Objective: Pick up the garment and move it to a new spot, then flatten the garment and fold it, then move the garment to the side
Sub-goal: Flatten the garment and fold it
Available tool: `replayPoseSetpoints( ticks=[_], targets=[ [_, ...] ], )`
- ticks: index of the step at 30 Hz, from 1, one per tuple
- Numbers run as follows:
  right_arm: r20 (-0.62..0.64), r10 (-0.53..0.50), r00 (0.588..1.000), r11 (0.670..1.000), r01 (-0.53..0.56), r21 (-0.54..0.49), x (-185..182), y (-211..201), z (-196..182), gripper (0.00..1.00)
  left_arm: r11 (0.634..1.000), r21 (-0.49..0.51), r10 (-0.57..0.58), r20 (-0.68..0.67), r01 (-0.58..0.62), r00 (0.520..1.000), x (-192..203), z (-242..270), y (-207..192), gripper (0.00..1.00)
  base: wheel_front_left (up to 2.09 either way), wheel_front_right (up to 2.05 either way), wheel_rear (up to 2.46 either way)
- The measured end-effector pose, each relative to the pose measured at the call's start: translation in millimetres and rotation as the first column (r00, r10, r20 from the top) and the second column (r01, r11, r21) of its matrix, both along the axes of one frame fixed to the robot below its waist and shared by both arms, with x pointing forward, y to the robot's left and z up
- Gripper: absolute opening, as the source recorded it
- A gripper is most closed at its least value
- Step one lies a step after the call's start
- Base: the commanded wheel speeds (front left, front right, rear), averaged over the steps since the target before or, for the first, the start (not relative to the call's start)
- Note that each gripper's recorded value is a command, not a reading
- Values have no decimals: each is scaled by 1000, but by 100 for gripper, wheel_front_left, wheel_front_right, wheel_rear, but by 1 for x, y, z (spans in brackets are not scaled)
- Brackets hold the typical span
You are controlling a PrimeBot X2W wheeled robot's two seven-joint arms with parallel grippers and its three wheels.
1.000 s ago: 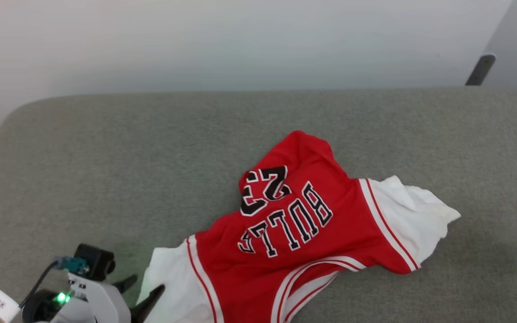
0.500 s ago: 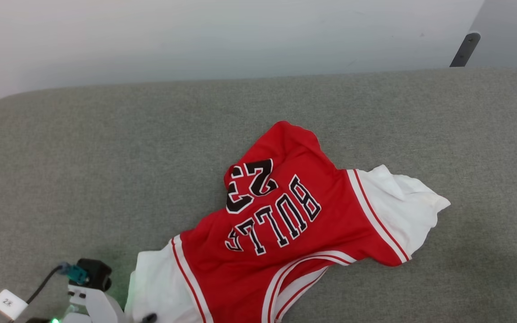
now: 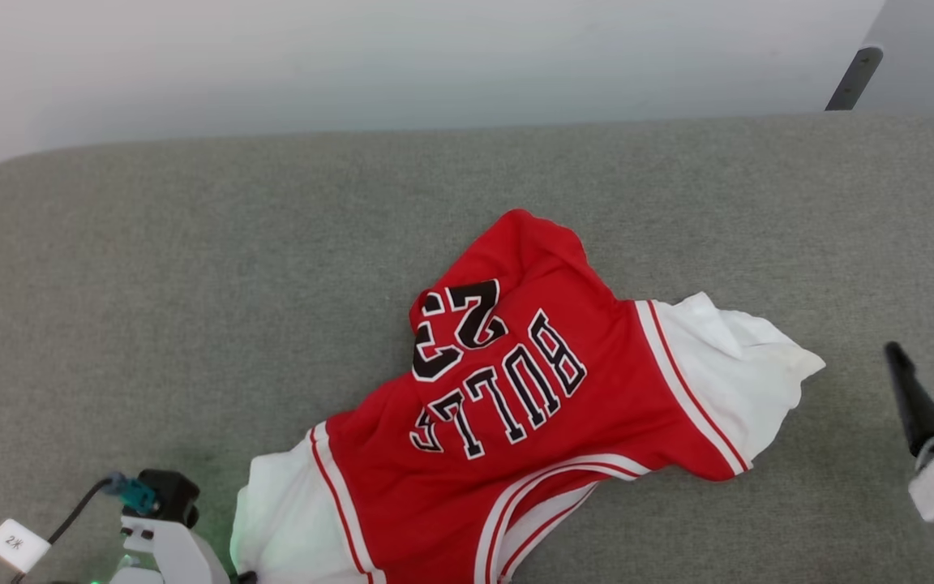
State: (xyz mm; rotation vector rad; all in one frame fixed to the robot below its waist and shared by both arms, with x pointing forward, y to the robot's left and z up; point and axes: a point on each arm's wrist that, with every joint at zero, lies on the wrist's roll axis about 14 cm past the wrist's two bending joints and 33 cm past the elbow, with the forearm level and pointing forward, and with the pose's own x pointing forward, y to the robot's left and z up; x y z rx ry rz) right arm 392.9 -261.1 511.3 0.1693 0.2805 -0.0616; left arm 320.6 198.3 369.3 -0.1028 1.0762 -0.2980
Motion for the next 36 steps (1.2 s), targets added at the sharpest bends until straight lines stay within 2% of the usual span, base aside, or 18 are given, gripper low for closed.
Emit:
replayPoseSetpoints(
  ticks=[9,14,17,24,30,31,32,36],
  targets=[
    [-218,108,970,994,-106,24,32,13,-40,100,1000,-10,-21,12,21,1000,9,-1,-7,0,0,0,0],
    [-365,144,920,989,-139,40,42,16,-72,100,999,-21,-23,22,24,999,14,-2,-10,0,0,0,0],
    [-401,162,902,987,-157,45,54,20,-80,100,999,-27,-19,23,20,1000,16,-3,-10,0,0,0,0],
    [-537,186,823,982,-167,84,59,28,-114,100,999,-40,-12,22,12,1000,17,-6,-10,0,0,0,0],
    [-610,191,769,981,-174,87,64,27,-125,100,999,-47,-6,20,7,1000,20,-8,-10,0,0,0,0],
    [-626,193,756,980,-175,90,64,27,-127,21,999,-47,-4,19,5,1000,20,-8,-10,0,0,0,0],
    [-636,196,747,980,-179,91,64,27,-128,0,999,-45,-4,17,5,1000,20,-9,-9,0,0,0,0],
    [-653,197,731,980,-174,100,63,24,-126,0,999,-44,-5,14,5,1000,21,-8,-9,0,0,0,0]
  ],
)
